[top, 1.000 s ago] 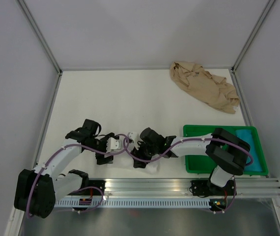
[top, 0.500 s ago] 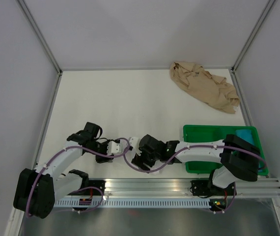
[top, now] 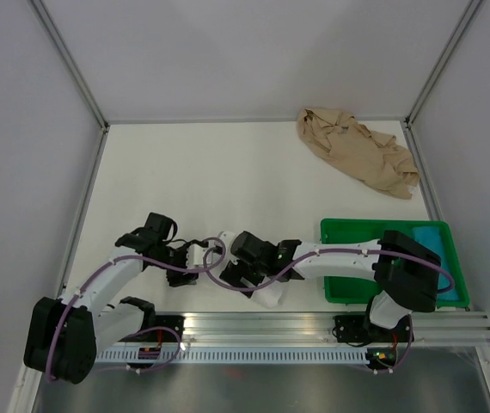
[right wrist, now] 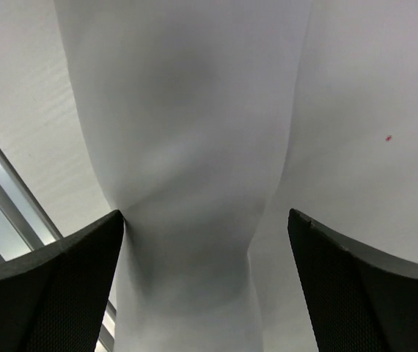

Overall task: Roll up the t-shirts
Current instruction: Place the rolled tshirt into the container

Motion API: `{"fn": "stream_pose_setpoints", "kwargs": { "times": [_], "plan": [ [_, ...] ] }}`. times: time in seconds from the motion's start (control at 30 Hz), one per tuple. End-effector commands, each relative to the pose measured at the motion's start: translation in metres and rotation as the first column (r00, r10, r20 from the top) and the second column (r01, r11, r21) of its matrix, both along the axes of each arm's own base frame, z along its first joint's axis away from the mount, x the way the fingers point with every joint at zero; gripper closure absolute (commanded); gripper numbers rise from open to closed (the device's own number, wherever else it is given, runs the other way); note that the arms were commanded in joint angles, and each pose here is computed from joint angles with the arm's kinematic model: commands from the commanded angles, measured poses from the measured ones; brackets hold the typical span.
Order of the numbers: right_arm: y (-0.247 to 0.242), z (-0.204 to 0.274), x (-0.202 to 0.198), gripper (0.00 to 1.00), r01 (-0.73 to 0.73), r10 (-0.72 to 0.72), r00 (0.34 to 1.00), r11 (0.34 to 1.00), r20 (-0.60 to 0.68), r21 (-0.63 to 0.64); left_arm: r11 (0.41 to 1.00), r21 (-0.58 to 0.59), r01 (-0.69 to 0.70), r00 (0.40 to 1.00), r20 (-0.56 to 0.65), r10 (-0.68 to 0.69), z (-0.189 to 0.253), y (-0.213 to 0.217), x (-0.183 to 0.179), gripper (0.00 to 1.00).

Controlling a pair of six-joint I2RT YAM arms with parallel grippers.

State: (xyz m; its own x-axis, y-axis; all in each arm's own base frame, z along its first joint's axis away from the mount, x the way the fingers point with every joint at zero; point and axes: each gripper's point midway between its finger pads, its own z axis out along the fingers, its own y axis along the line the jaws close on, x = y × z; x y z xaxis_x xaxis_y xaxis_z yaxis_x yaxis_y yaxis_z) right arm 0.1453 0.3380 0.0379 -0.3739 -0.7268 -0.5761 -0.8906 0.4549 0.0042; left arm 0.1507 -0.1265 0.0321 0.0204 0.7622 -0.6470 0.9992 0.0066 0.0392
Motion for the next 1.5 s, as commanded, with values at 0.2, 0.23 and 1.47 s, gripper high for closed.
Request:
{"fn": "stream_pose_setpoints", "kwargs": {
  "times": [0.2,0.23,1.47],
  "plan": [
    [0.037,-0.008,-0.008,0.02,-0.020,0.021,0.999,0.999,-0.030,0.031,0.966,-0.047,-0.254,0.966,0.035,0.256,0.032,0.010,0.035,0.26],
    [0.038,-0.010,-0.010,0.02,-0.026,0.027,0.999,0.999,-0.043,0.033,0.959,-0.035,-0.280,0.959,0.039,0.281,0.033,0.013,0.038,0.25],
    [-0.069,-0.037,0.000,1.00,0.477,-0.478,0.871,0.878,-0.113,-0.037,0.661,0.060,-0.748,0.662,0.151,0.734,0.077,0.078,0.080,0.20]
  ]
}}
